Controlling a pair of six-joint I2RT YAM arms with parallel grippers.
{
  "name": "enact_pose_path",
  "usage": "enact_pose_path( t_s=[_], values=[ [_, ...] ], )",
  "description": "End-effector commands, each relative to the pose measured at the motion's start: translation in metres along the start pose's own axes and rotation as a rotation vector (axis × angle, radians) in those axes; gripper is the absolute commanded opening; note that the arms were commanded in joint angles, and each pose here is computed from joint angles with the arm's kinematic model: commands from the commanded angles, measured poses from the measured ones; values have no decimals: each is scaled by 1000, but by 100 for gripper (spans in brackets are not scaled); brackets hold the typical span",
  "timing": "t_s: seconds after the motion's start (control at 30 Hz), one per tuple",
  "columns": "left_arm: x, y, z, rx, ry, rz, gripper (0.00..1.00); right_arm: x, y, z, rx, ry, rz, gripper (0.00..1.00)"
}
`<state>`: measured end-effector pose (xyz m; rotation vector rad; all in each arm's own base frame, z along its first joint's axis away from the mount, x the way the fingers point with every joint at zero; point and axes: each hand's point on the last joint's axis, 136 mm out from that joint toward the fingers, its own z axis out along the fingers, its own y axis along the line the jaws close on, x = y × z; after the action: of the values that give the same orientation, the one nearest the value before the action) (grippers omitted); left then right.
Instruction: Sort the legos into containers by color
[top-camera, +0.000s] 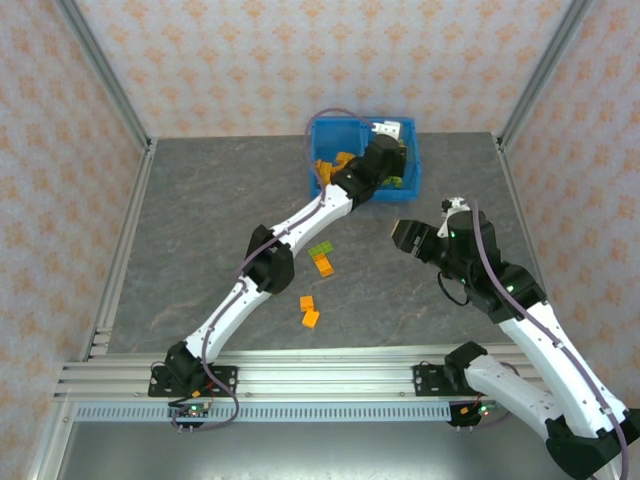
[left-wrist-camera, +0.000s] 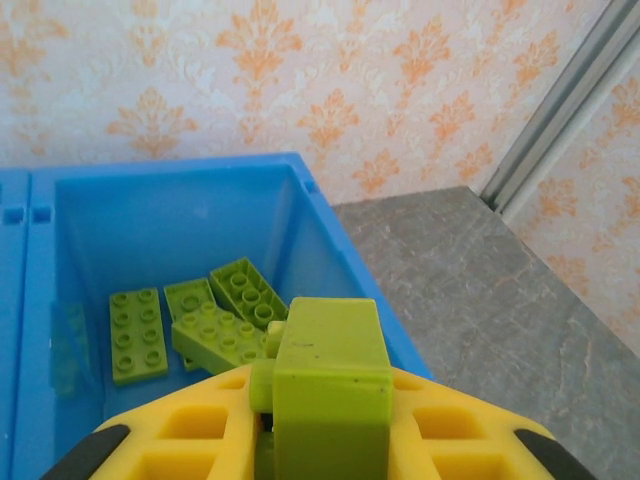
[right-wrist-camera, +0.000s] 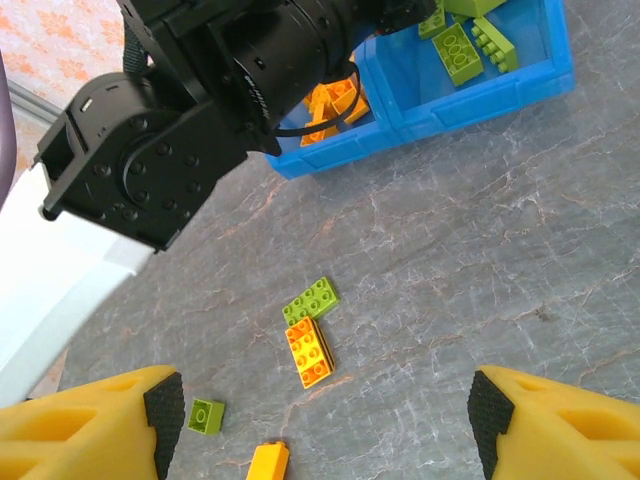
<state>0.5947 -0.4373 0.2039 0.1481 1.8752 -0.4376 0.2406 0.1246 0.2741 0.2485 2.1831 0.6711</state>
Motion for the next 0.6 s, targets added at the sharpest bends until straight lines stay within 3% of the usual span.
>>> enact_pose_path(
  t_s=[0.0,0.1,0.27,0.43,0.57],
  values=[
    [-43,13,-6,-96,-171,8,30,-1,-4,-5,19,-16,3,76],
    [-34,15,-2,-105,-159,5,44,0,-5,-7,21,-13,-1,76],
    [-43,17,-10,-141,-163,6,54,0,-6,-11,25,-20,-4,77],
    [-94,13,-46,-138,-178,-37,58,2,-14,-10,58,-19,-6,77],
    [-142,13,-106,-112,-117,-74,65,8,-21,-1,85,-5,-40,77]
  ],
)
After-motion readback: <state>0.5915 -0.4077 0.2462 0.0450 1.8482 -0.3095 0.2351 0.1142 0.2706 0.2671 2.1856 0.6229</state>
